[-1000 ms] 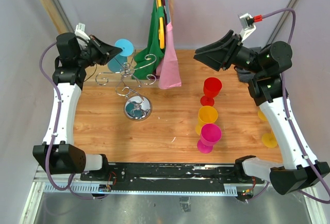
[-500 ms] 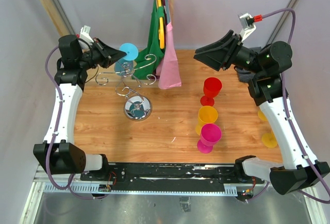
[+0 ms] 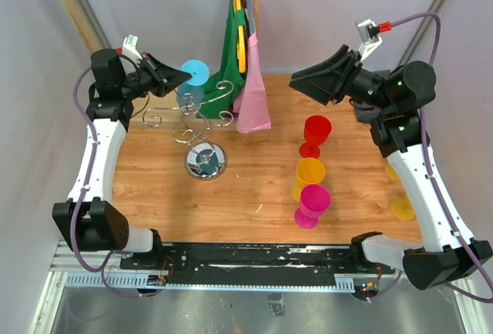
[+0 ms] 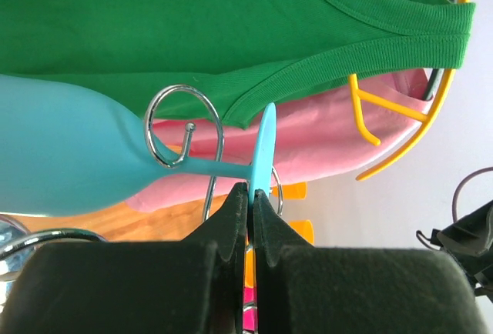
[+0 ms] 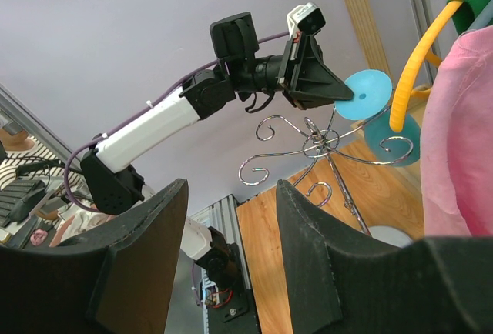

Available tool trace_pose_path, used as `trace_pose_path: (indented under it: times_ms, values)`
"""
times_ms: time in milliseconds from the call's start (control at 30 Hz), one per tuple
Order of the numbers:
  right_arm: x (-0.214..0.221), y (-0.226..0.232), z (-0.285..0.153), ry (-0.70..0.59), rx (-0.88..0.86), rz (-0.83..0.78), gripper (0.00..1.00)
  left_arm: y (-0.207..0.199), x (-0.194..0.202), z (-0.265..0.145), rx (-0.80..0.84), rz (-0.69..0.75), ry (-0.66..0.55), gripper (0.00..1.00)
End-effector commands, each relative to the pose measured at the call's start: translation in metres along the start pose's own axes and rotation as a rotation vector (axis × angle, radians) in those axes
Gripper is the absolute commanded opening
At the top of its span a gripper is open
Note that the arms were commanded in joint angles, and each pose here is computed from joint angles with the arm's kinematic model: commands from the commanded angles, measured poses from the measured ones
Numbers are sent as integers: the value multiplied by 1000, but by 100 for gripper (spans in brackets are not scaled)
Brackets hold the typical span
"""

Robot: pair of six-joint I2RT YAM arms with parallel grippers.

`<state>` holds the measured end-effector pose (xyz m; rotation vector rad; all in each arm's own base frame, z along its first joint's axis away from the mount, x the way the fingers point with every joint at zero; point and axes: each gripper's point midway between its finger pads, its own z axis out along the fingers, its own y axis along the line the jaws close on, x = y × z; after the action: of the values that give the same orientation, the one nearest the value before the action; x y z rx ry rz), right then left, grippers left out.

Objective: Place the wine glass upside down on the wine glass rack

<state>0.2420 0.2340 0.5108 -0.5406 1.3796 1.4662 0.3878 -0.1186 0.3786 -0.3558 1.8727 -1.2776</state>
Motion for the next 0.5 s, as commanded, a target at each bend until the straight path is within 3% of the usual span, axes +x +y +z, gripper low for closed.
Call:
trace_pose_path:
  times_ms: [0, 467]
  values:
    - [-8, 1, -1, -26, -3, -30, 51, -13, -7, 2, 66, 21, 2, 0]
    - [-5, -7, 1, -24, 7, -21, 51, -14, -31, 13, 88, -26, -93, 0]
